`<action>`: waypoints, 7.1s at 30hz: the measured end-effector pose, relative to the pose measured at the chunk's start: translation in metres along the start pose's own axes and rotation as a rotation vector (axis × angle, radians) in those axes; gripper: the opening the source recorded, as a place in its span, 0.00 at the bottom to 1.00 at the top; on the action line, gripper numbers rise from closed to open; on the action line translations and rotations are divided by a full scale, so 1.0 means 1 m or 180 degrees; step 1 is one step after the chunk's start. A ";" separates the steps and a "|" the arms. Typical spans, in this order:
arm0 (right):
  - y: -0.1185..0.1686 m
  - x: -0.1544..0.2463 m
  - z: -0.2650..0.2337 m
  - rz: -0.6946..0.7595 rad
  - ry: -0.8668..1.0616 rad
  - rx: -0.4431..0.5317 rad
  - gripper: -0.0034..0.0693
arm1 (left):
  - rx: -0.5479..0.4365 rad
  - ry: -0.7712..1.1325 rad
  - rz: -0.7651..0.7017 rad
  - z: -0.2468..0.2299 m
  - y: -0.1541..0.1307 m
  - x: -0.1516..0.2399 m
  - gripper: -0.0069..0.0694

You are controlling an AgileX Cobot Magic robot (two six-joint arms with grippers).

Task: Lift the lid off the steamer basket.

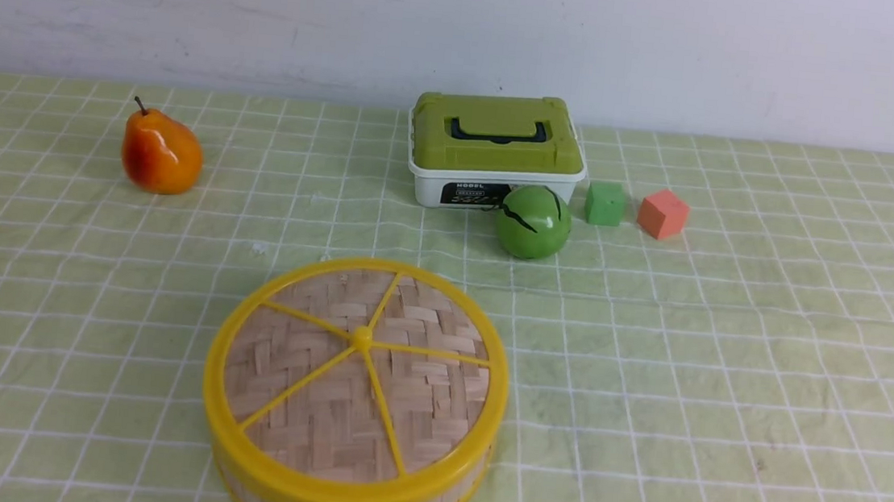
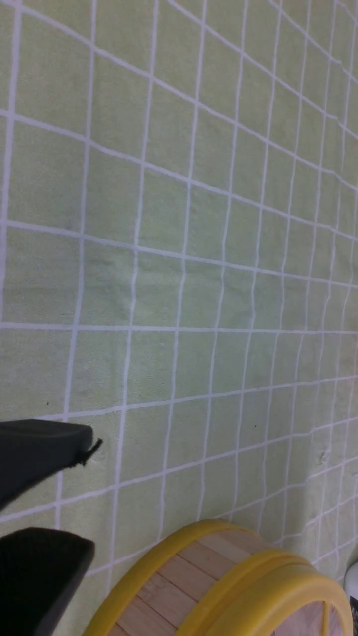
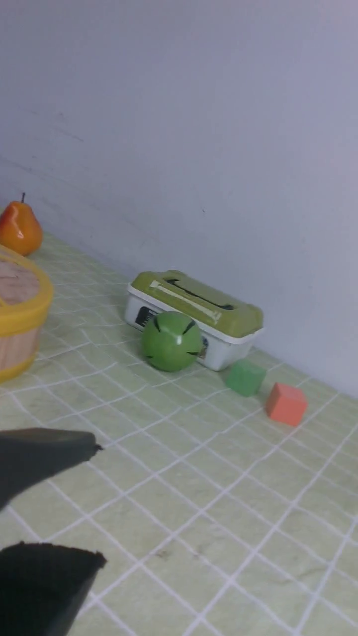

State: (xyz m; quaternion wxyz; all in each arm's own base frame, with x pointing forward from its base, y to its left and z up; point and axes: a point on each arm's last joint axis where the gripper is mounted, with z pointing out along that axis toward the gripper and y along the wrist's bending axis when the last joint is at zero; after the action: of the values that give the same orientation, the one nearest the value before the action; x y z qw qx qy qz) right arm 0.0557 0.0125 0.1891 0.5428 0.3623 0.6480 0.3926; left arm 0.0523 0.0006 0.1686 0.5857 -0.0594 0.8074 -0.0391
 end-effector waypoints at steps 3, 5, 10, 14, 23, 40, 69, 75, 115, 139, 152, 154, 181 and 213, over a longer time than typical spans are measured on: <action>0.006 -0.001 -0.002 -0.0567 0.0032 -0.0024 0.37 | 0.0000 0.0000 0.0000 0.000 0.000 0.000 0.40; 0.027 -0.008 -0.006 -0.1103 0.0063 -0.0108 0.33 | 0.0000 0.0000 0.0000 0.000 0.000 0.000 0.40; 0.106 -0.041 0.001 -0.2274 0.0483 -0.0029 0.08 | 0.0000 0.0000 0.0000 0.000 0.000 0.000 0.40; 0.155 -0.062 0.031 -0.2848 0.1303 0.0147 0.02 | 0.0000 0.0000 0.0000 0.000 0.000 0.000 0.40; 0.234 -0.051 0.116 -0.3736 0.3037 -0.0182 0.05 | 0.0000 0.0000 0.0000 0.000 0.000 0.000 0.40; 0.273 0.145 0.247 -0.4979 0.4051 -0.0204 0.23 | 0.0000 0.0000 0.0000 0.000 0.000 0.000 0.40; 0.220 0.227 0.307 -0.4460 0.4182 -0.0072 0.15 | 0.0000 0.0000 0.0000 0.000 0.000 0.000 0.40; 0.232 0.215 0.303 -0.4506 0.4238 -0.0079 0.15 | 0.0000 0.0000 0.0000 0.000 0.000 0.000 0.40; 0.055 0.015 0.315 -0.3284 0.3478 0.1395 0.25 | 0.0000 0.0000 0.0000 0.000 0.000 0.000 0.40; 0.194 -0.073 0.054 -0.3695 0.1372 0.0070 0.10 | 0.0000 0.0000 0.0000 0.000 0.000 0.000 0.40; 0.155 -0.060 0.007 -0.3692 0.1063 -0.0093 0.01 | 0.0000 0.0000 0.0000 0.000 0.000 0.000 0.40; 0.150 -0.059 0.006 -0.3740 0.1188 -0.0004 0.01 | 0.0000 0.0000 0.0000 0.000 0.000 0.000 0.40; 0.001 -0.018 0.004 -0.3438 -0.0491 0.0347 0.04 | 0.0000 0.0000 0.0000 0.000 0.000 0.000 0.40; -0.021 -0.006 -0.004 -0.3000 0.0215 0.0839 0.09 | 0.0000 0.0000 0.0000 0.000 0.000 0.000 0.40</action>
State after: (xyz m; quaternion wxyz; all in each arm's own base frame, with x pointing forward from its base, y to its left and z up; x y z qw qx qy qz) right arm 0.0521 -0.0026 0.1731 0.5897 0.0822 0.8029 0.0304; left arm 0.0523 0.0006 0.1686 0.5857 -0.0594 0.8074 -0.0391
